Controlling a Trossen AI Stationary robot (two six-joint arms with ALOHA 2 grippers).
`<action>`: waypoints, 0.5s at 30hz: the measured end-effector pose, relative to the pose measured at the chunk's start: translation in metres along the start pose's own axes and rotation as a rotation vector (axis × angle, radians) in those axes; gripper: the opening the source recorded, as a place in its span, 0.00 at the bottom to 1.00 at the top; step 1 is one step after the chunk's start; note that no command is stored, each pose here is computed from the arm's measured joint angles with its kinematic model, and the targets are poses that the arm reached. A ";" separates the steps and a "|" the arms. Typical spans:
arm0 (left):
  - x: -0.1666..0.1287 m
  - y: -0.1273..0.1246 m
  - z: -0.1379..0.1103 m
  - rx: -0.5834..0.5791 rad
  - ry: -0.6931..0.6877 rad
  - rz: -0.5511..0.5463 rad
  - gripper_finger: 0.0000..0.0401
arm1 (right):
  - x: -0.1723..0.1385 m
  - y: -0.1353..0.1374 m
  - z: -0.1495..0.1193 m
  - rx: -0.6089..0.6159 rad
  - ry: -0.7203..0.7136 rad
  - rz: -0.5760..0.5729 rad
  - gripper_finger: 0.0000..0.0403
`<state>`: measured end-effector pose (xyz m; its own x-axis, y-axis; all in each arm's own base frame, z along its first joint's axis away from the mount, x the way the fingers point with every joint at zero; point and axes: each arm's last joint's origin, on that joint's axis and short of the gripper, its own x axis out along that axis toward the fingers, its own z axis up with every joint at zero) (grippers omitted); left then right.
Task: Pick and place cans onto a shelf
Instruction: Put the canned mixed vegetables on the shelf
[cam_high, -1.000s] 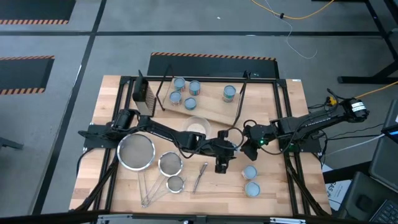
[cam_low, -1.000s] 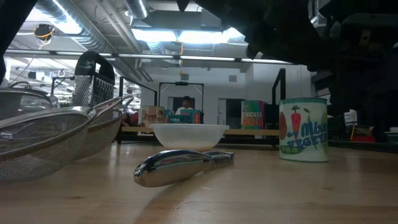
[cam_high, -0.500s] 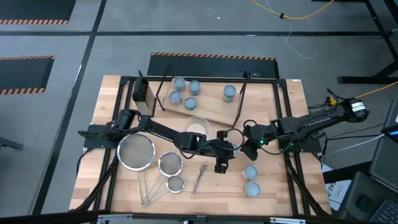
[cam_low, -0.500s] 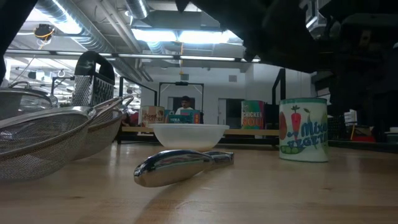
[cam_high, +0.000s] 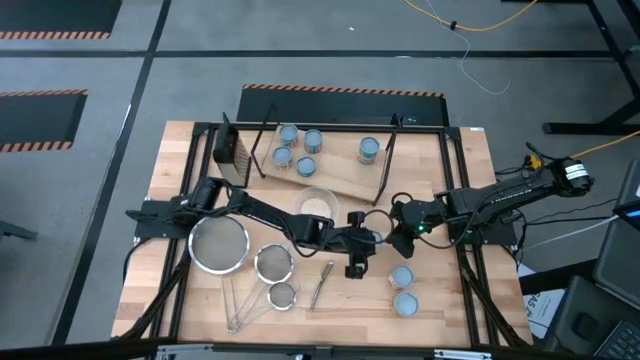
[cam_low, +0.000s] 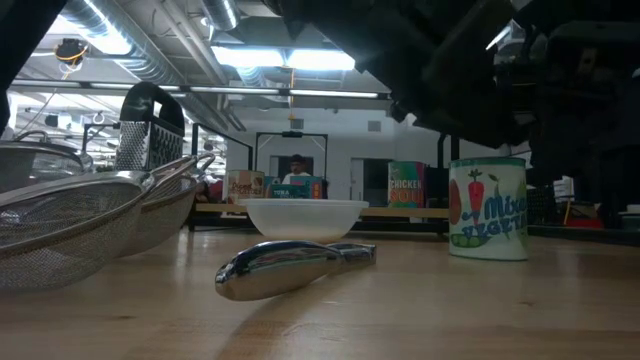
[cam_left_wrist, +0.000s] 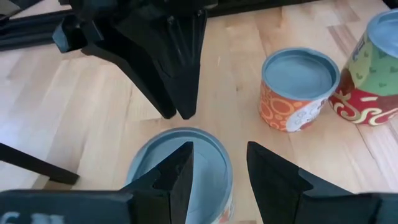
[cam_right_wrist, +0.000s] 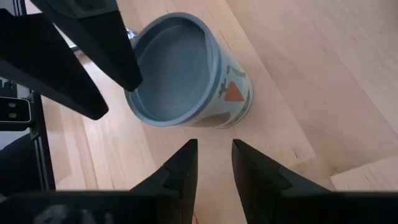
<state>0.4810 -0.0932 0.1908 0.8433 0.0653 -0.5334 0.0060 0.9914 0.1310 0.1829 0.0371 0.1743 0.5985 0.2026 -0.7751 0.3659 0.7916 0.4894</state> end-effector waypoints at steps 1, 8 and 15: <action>0.000 0.000 0.000 -0.002 -0.001 0.000 0.36 | 0.000 0.000 0.000 0.000 0.000 0.000 0.26; 0.000 0.000 0.000 -0.019 0.002 -0.010 0.36 | 0.000 0.000 0.000 0.000 -0.001 -0.001 0.26; 0.005 -0.002 -0.007 -0.016 0.029 -0.020 0.36 | 0.000 0.000 0.000 0.000 -0.001 -0.001 0.26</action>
<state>0.4817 -0.0940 0.1816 0.8271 0.0489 -0.5600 0.0138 0.9941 0.1072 0.1829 0.0370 0.1743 0.5987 0.2015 -0.7752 0.3664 0.7917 0.4888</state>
